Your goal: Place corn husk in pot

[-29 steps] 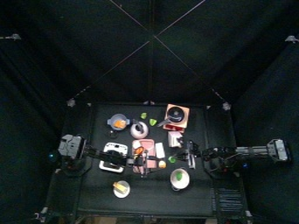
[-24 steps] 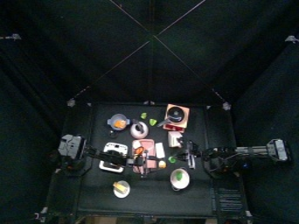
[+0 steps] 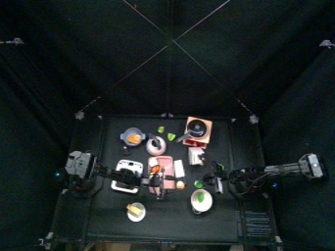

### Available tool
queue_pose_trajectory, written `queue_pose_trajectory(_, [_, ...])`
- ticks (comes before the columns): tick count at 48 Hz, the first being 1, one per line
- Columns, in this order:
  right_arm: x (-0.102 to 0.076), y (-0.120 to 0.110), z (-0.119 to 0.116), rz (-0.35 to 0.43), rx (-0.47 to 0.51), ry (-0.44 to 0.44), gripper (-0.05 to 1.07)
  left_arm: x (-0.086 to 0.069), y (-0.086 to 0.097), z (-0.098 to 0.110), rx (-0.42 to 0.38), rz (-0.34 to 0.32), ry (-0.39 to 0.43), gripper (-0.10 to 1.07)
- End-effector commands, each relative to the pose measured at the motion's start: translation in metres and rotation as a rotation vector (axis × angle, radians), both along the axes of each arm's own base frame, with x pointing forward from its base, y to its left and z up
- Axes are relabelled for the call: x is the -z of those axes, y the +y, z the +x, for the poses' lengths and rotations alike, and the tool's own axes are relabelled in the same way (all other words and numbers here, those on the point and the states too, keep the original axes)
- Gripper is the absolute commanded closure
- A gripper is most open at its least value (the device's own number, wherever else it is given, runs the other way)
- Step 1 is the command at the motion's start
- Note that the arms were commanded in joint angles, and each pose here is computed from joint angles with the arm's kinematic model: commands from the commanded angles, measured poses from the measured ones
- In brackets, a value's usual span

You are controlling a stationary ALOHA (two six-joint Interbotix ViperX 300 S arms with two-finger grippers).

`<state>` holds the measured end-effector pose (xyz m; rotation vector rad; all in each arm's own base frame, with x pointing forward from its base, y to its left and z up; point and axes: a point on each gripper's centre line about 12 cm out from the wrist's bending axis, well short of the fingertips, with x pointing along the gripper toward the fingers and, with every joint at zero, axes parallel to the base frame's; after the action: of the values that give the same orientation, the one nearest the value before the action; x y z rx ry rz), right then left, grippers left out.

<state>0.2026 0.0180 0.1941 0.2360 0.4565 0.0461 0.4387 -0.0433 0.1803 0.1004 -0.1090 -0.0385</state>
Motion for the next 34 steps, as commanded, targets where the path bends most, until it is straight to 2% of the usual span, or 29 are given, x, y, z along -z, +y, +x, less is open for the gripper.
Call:
queue_pose_trajectory(1, [-0.001, 0.006, 0.001, 0.003, -0.013, 0.011, 0.52, -0.018, 0.000, 0.000, -0.002, -0.010, -0.051, 0.31])
queue_pose_trajectory(12, [0.010, 0.029, -0.002, 0.084, -0.057, 0.093, 0.52, -0.018, 0.001, 0.000, -0.014, -0.018, -0.052, 0.31])
queue_pose_trajectory(20, [0.020, 0.029, -0.003, 0.073, -0.028, 0.157, 0.51, -0.017, 0.001, 0.000, -0.017, -0.019, -0.047, 0.31])
queue_pose_trajectory(34, [0.018, 0.031, -0.002, 0.062, -0.033, 0.160, 0.48, -0.019, 0.004, 0.000, -0.024, -0.022, -0.051, 0.31])
